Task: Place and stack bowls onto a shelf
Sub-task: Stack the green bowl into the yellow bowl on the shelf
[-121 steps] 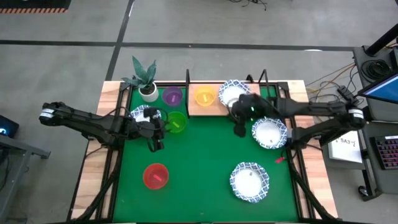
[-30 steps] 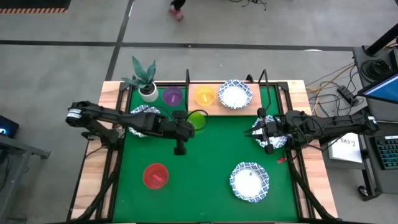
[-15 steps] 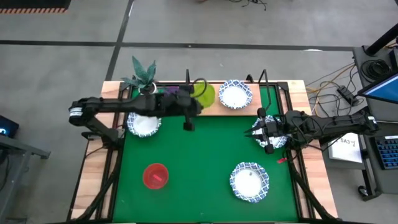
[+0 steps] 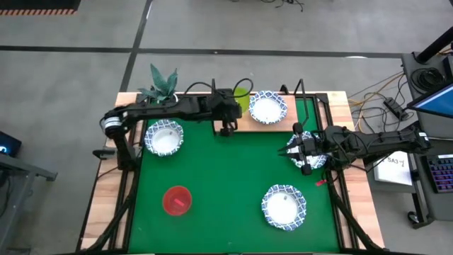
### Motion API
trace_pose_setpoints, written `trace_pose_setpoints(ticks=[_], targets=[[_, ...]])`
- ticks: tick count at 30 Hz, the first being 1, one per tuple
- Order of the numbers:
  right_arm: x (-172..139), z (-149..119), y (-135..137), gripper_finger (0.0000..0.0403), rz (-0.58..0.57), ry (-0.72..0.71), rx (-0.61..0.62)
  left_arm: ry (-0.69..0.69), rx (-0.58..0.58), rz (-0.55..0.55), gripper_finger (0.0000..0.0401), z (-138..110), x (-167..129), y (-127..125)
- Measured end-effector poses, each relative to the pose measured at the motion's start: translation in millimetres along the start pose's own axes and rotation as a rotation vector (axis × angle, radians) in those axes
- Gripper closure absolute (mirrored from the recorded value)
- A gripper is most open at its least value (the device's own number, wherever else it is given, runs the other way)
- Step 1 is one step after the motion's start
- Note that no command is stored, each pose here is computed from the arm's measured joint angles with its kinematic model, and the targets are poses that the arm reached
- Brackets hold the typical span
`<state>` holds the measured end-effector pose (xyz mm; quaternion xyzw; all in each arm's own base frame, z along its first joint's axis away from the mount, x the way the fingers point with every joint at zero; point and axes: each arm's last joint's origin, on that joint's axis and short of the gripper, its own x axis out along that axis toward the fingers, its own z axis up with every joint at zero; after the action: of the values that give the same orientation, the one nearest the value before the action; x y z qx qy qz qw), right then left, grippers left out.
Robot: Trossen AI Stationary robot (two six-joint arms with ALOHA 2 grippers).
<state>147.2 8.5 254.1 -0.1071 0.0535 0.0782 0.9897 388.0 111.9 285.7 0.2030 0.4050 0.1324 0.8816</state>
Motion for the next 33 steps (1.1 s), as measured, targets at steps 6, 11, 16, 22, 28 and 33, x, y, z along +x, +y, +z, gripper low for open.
trace_pose_setpoints(ticks=[6, 11, 16, 22, 28, 33], targets=[[0, 0, 0, 0.0351, 0.001, 0.004, -0.007, 0.022, -0.031, 0.007, 0.0401, -5, 9, 6], [0, -1, 0, 0.0351, 0.002, 0.010, -0.007, 0.038, -0.043, -0.001, 0.0401, -7, 15, 3], [0, -1, 0, 0.0351, 0.002, 0.011, -0.006, 0.076, -0.035, -0.017, 0.0401, -12, 29, -2], [0, -1, 0, 0.0351, 0.001, 0.012, -0.006, 0.104, -0.040, -0.016, 0.0401, -18, 35, -1], [0, -1, 0, 0.0351, 0.000, 0.012, -0.006, 0.126, -0.046, -0.021, 0.0401, -22, 43, -2], [0, -1, 0, 0.0351, 0.001, 0.016, -0.006, 0.139, -0.043, -0.028, 0.0401, -24, 48, -4]])
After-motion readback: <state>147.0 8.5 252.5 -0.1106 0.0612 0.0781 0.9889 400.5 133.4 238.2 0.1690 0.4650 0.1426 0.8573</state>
